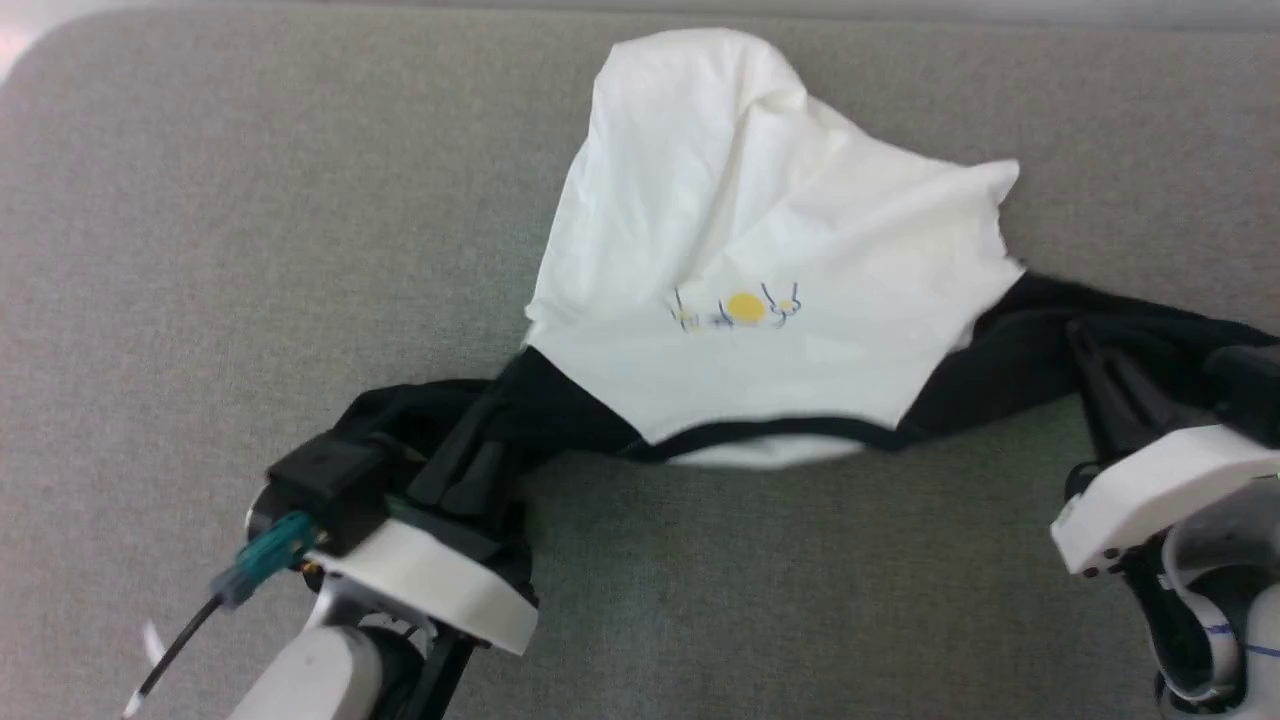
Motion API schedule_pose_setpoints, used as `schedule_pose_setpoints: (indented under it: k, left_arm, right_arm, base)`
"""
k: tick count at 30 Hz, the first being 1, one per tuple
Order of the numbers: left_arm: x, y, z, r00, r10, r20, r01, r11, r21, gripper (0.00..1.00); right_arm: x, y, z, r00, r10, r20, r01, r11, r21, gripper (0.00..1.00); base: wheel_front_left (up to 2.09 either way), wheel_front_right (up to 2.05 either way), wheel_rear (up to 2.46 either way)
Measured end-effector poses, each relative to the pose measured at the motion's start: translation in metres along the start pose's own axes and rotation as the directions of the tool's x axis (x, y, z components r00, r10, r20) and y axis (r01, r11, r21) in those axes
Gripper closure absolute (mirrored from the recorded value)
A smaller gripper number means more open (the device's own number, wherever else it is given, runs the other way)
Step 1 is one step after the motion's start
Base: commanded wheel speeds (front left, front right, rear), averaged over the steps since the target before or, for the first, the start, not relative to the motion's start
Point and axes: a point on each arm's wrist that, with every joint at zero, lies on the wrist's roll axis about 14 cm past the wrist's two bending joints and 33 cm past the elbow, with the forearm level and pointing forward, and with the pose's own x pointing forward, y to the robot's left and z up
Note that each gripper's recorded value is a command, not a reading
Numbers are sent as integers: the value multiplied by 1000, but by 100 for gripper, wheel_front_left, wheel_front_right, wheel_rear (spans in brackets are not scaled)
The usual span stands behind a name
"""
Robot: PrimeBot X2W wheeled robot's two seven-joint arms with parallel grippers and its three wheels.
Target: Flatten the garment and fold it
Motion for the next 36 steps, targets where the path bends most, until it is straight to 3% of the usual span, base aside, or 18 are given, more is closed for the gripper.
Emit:
schedule_pose_setpoints:
  k: [6, 14, 22, 27, 32, 36]
  left_arm:
    - [-17, -16, 56, 977, -20, 211, 21, 1000, -4, 100]
    - [-32, -43, 122, 920, -109, 377, 93, 994, 60, 100]
    - [-36, -76, 218, 840, -251, 481, 145, 958, 247, 100]
    - [-39, -102, 263, 808, -334, 485, 201, 931, 305, 100]
    - [-25, -105, 285, 826, -346, 444, 207, 920, 333, 100]
    - [-1, -99, 292, 861, -327, 390, 209, 926, 314, 100]
  right_arm:
    - [-33, -4, 72, 958, -17, 287, 17, 1000, 2, 100]
    - [-90, 10, 155, 828, 15, 560, 16, 999, -50, 100]
    - [-142, 49, 236, 686, 117, 718, 23, 983, -183, 100]
    - [-170, 59, 277, 623, 161, 765, 50, 968, -244, 100]
    - [-180, 59, 308, 604, 174, 778, 63, 963, -263, 100]
    - [-163, 55, 320, 645, 173, 744, 58, 960, -273, 100]
  base:
    - [0, 0, 0]
    - [0, 0, 0]
    - [0, 0, 0]
    - [0, 0, 0]
    - [0, 0, 0]
    - [0, 0, 0]
